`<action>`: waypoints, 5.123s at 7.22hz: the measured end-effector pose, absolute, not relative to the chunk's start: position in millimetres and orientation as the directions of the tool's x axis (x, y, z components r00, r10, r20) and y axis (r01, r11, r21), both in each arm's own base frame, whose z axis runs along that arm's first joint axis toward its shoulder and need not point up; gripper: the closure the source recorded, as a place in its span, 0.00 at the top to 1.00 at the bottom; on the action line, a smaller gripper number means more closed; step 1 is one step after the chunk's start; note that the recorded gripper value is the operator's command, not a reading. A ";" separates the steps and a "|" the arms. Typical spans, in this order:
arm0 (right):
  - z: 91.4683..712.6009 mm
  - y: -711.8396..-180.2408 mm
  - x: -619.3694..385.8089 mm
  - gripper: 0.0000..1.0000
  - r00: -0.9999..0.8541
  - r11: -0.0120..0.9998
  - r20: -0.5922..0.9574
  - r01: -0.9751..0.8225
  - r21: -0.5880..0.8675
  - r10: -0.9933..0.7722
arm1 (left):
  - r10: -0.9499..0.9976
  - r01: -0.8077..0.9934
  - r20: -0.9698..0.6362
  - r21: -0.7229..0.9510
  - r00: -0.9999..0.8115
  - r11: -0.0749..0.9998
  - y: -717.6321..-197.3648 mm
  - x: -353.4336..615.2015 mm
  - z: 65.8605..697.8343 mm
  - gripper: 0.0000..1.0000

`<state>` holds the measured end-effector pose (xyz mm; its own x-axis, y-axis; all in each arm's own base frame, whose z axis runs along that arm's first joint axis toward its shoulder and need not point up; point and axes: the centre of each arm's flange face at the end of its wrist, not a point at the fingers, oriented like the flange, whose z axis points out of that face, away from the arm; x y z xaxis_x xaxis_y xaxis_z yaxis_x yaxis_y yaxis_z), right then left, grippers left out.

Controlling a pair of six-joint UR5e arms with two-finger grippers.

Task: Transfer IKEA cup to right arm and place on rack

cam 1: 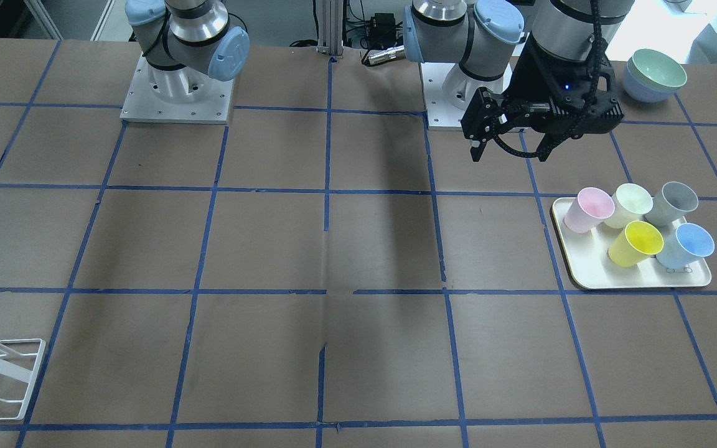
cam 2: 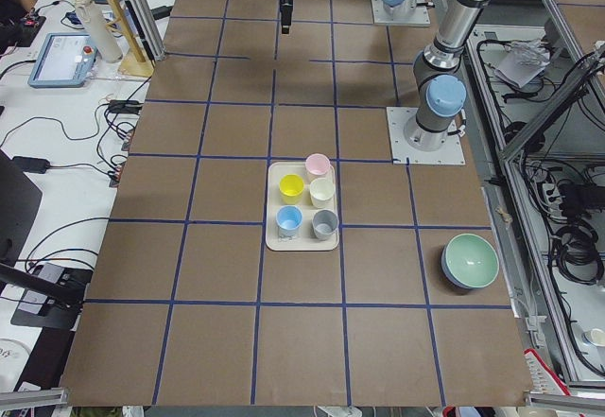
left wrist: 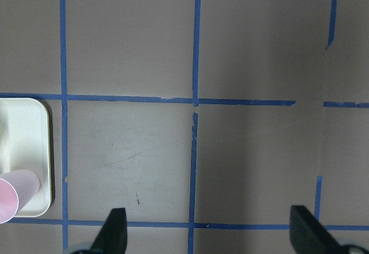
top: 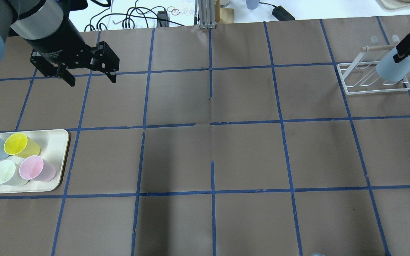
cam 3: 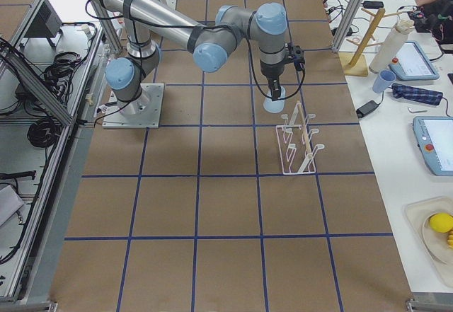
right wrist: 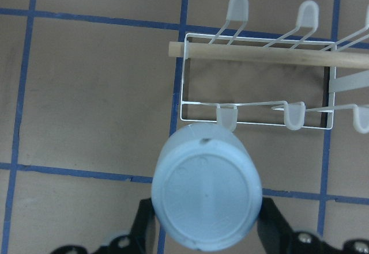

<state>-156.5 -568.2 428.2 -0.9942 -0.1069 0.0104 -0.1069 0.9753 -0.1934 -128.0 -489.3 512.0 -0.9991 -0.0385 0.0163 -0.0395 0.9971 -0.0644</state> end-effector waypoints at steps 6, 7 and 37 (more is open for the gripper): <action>395.6 -590.6 -172.5 0.07 -0.995 0.971 0.011 -0.104 -0.217 -0.104 | -0.038 -0.039 0.021 -0.071 -0.999 0.997 -490.5 -128.4 511.9 1.00; 391.8 -592.5 -173.5 0.08 -0.995 0.971 0.010 -0.103 -0.216 -0.103 | -0.038 -0.039 0.021 -0.072 -0.999 0.997 -490.7 -128.5 511.9 1.00; 472.9 -458.3 107.1 1.00 -1.000 0.999 -0.017 -0.025 0.024 -0.024 | -0.036 -0.038 0.018 -0.076 -0.999 0.996 -488.6 -128.2 514.0 1.00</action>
<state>107.1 -458.3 472.9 -0.9996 -0.0245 -0.0168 -0.0249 0.9994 0.0238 -128.2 -488.6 514.0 -0.9992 -0.0365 0.0183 -0.0378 0.9964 -0.0764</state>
